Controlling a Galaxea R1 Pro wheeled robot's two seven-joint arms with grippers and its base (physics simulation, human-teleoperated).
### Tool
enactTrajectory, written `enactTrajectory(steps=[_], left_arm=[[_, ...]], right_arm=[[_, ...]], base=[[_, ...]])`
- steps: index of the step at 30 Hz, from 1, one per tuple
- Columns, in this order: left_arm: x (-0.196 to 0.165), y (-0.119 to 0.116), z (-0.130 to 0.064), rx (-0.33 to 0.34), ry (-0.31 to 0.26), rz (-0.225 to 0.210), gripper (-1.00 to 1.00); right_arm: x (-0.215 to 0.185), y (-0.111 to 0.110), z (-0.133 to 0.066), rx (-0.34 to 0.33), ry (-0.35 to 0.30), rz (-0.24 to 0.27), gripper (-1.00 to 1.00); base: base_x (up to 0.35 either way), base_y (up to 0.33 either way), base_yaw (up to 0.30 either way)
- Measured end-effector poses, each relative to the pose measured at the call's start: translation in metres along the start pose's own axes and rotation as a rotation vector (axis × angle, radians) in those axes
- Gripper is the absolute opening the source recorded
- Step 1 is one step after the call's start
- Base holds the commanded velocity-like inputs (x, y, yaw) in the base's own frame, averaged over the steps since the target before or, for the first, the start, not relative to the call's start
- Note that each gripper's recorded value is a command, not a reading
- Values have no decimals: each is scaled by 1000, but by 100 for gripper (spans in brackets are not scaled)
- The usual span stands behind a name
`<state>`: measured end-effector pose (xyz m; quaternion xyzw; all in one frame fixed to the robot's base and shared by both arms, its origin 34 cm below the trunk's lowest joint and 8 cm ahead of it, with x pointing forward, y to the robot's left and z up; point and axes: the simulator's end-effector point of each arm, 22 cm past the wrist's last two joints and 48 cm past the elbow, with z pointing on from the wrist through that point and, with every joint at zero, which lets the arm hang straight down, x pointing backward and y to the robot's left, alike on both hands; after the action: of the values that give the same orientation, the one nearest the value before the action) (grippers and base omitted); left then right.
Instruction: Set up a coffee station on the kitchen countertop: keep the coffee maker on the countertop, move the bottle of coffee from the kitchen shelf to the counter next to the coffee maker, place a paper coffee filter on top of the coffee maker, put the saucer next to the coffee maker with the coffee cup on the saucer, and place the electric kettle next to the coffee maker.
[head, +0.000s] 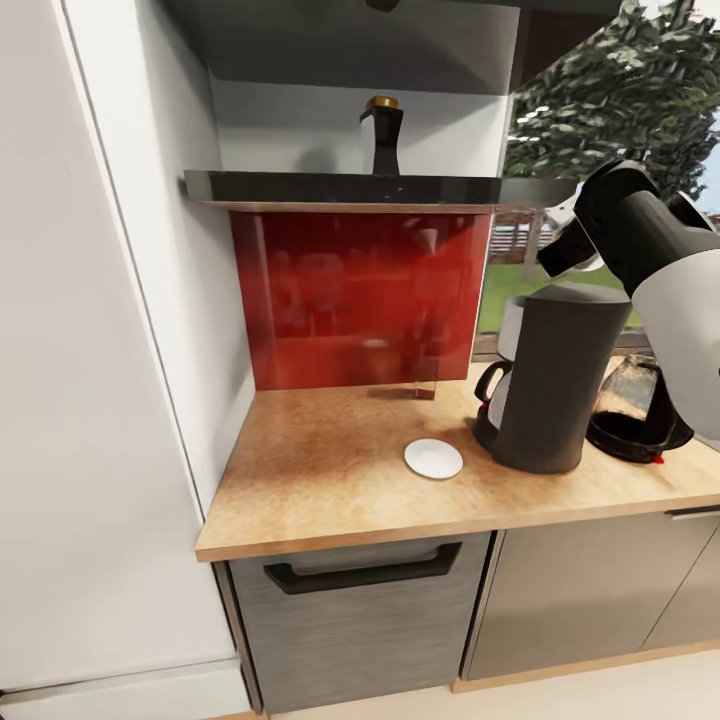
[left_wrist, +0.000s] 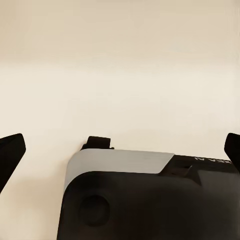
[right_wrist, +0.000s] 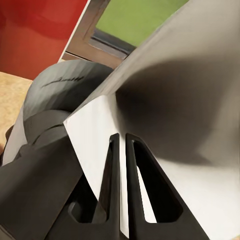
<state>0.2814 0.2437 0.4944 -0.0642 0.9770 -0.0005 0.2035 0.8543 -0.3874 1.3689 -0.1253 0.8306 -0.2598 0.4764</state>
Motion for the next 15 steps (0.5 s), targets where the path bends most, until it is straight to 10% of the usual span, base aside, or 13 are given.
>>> enactTrajectory(steps=[15], left_arm=[[0,0,0,0,0,0,100]], right_arm=[[0,0,0,0,0,0,-100]], base=[[43,-1,0]])
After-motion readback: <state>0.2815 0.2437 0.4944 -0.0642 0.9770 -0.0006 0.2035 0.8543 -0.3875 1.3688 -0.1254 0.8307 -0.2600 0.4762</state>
